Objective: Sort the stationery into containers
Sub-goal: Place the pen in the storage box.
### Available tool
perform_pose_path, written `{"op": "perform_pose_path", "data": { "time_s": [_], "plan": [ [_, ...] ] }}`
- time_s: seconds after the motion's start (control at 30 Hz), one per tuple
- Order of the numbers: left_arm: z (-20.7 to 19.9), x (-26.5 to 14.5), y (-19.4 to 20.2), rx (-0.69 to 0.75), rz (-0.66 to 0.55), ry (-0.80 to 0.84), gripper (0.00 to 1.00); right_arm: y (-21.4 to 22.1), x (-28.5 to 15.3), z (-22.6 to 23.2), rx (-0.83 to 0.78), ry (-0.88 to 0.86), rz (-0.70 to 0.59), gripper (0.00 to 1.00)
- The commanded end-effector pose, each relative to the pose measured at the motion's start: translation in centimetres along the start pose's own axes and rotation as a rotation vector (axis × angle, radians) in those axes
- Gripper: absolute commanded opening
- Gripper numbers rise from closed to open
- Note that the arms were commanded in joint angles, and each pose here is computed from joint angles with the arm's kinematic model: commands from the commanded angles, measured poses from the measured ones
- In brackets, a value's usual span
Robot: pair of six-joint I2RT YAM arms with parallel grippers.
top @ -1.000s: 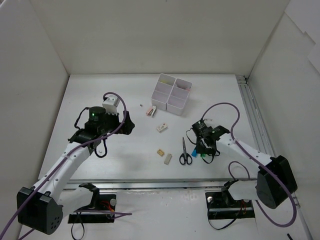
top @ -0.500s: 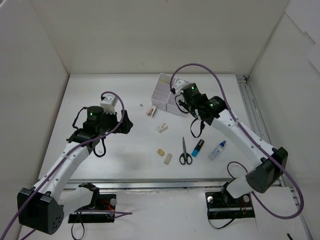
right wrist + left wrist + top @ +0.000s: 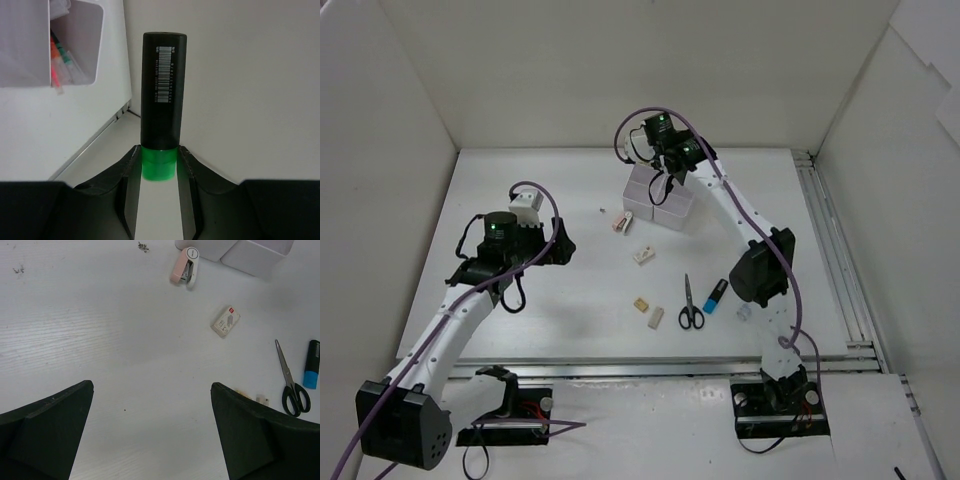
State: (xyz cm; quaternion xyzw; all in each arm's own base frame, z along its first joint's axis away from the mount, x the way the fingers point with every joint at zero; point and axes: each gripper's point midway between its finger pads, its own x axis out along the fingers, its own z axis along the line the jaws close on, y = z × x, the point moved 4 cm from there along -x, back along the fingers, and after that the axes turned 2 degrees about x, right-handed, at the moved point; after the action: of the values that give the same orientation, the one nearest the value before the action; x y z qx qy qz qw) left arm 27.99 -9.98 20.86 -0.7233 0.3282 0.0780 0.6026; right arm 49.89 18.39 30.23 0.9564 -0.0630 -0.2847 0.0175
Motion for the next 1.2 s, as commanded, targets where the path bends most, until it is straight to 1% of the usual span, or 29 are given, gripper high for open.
{"op": "perform_pose_path", "data": {
  "time_s": [0.0, 0.03, 0.07, 0.17, 0.37, 0.43, 0.57, 0.73, 0.9, 0.97, 1.03, 1.1, 1.13, 1.17],
  "plan": [
    [0.3, -0.3, -1.2, 0.01, -0.041, -0.004, 1.0, -0.8, 1.1, -2.2, -0.184, 0.056, 0.051, 0.0],
    [0.2, -0.3, -1.1, 0.011, -0.041, 0.001, 0.99, -1.2, 1.1, -3.2, -0.174, 0.094, 0.041, 0.0],
    [0.2, -0.2, -1.0, 0.01, -0.039, 0.006, 0.99, -1.8, 1.7, -3.3, -0.21, 0.101, 0.031, 0.0],
    [0.3, -0.1, -1.0, 0.006, -0.039, 0.009, 0.99, -2.8, 3.5, -3.4, -0.246, 0.147, 0.026, 0.0],
    [0.3, 0.1, -0.6, 0.003, -0.022, 0.017, 0.99, -4.7, 7.2, -1.6, -0.343, 0.184, 0.053, 0.0],
    [0.3, 0.0, -0.4, 0.003, -0.022, 0.019, 0.99, -5.1, 7.8, -1.6, -0.359, 0.215, 0.059, 0.0],
    [0.3, 0.1, -0.2, 0.004, -0.022, 0.022, 0.99, -5.5, 9.1, -0.7, -0.409, 0.216, 0.068, 0.0],
    [0.5, 0.3, 0.0, -0.004, -0.012, 0.025, 0.99, -5.4, 10.4, 1.3, -0.466, 0.176, 0.092, 0.0],
    [0.5, 0.6, 0.1, -0.006, -0.004, 0.036, 0.99, -4.9, 11.1, 1.6, -0.467, 0.178, 0.108, 0.01],
    [0.5, 0.8, 0.2, -0.007, 0.001, 0.036, 1.0, -5.1, 11.4, 1.9, -0.472, 0.174, 0.104, 0.07],
    [0.5, 0.8, 0.2, -0.007, 0.003, 0.038, 1.0, -5.1, 11.6, 2.2, -0.467, 0.175, 0.106, 0.17],
    [0.5, 0.9, 0.3, -0.01, 0.011, 0.036, 0.99, -5.2, 11.5, 2.1, -0.455, 0.183, 0.109, 0.24],
    [0.5, 0.9, 0.2, -0.01, 0.007, 0.037, 0.99, -5.3, 11.2, 1.9, -0.446, 0.189, 0.105, 0.3],
    [0.5, 0.9, 0.2, -0.01, 0.007, 0.037, 1.0, -5.5, 10.9, 1.7, -0.436, 0.197, 0.1, 0.32]
  ]
}}
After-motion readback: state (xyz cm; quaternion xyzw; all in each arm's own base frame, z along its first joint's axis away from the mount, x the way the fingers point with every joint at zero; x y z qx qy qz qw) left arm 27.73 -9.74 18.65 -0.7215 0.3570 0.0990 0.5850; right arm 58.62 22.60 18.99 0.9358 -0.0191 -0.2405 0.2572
